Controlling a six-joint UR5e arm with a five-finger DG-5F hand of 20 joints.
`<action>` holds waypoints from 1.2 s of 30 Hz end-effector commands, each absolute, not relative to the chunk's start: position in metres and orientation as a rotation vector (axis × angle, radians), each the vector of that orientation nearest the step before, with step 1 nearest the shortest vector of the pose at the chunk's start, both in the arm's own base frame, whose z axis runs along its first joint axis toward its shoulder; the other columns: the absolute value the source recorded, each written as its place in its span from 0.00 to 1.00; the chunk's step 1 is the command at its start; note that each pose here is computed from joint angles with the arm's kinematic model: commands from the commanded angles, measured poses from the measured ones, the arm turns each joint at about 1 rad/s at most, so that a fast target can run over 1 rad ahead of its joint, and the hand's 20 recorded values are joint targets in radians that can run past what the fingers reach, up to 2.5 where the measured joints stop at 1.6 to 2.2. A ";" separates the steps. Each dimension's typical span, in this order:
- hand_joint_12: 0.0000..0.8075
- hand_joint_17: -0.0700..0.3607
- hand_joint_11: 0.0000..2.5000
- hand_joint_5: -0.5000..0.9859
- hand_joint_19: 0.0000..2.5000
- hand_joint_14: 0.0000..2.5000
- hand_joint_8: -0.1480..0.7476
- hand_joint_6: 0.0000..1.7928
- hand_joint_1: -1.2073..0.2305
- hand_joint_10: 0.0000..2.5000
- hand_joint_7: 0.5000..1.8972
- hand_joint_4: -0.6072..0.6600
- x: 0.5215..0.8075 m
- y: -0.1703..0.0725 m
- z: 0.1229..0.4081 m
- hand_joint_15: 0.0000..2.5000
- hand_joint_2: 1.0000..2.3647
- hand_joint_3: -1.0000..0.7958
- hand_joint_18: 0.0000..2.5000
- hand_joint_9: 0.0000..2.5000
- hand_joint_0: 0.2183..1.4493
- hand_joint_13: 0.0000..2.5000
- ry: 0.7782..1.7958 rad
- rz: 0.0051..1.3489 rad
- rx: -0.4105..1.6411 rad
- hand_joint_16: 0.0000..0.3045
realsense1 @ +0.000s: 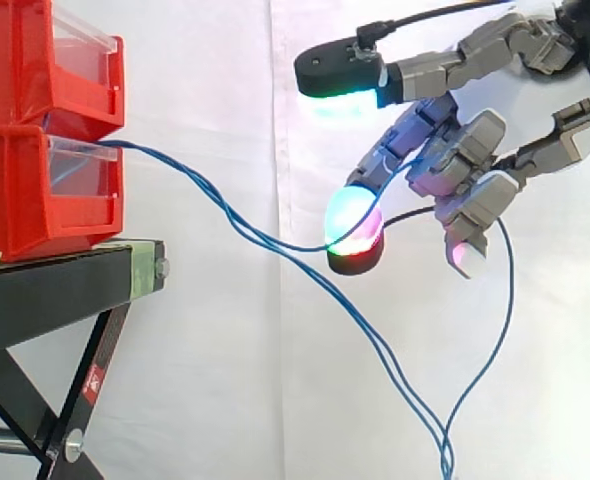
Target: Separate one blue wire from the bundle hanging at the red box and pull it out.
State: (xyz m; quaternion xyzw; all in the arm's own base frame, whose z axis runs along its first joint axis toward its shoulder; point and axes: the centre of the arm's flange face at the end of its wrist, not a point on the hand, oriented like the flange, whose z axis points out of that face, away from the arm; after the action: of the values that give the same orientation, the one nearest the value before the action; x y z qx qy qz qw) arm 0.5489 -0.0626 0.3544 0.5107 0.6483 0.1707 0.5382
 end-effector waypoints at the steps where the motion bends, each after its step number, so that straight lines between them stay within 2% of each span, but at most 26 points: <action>1: 0.53 0.47 0.48 0.25 0.32 0.33 0.50 0.30 0.56 0.86 0.48 0.66 0.550 -0.064 0.355 0.54 0.00 0.28 0.37 0.38 0.20 0.41 1.548 0.394 1.192 0.19; 6: 0.54 0.47 0.49 0.25 0.32 0.32 0.49 0.31 0.54 0.86 0.48 0.67 0.550 -0.067 0.355 0.55 0.00 0.28 0.37 0.38 0.21 0.41 1.552 0.383 1.177 0.19; 12: 0.55 0.48 0.48 0.24 0.32 0.33 0.50 0.32 0.44 0.88 0.45 0.67 0.551 -0.067 0.355 0.55 0.00 0.28 0.36 0.36 0.20 0.41 1.554 0.384 1.173 0.20; 16: 0.55 0.48 0.46 0.24 0.32 0.32 0.50 0.32 0.41 0.89 0.44 0.67 0.551 -0.066 0.355 0.55 0.00 0.28 0.36 0.35 0.19 0.41 1.576 0.370 1.142 0.20; 20: 0.55 0.47 0.46 0.24 0.32 0.32 0.50 0.32 0.41 0.89 0.44 0.67 0.552 -0.066 0.355 0.55 0.00 0.28 0.36 0.35 0.20 0.41 1.625 0.327 1.063 0.20; 29: 0.53 0.46 0.47 0.24 0.32 0.29 0.49 0.33 0.40 0.88 0.42 0.66 0.553 -0.066 0.355 0.56 0.00 0.28 0.36 0.35 0.22 0.42 1.623 0.327 1.057 0.19; 32: 0.51 0.45 0.49 0.23 0.32 0.28 0.48 0.35 0.38 0.88 0.40 0.65 0.553 -0.066 0.355 0.58 0.00 0.28 0.36 0.36 0.24 0.42 1.618 0.331 1.058 0.18; 36: 0.48 0.43 0.50 0.22 0.32 0.25 0.47 0.40 0.35 0.87 0.31 0.63 0.553 -0.066 0.355 0.60 0.00 0.29 0.36 0.36 0.26 0.43 1.617 0.332 1.059 0.17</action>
State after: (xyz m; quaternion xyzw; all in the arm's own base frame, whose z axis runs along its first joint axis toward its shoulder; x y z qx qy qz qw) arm 0.5531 -0.0653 0.3552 0.4481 0.6856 0.1403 0.5563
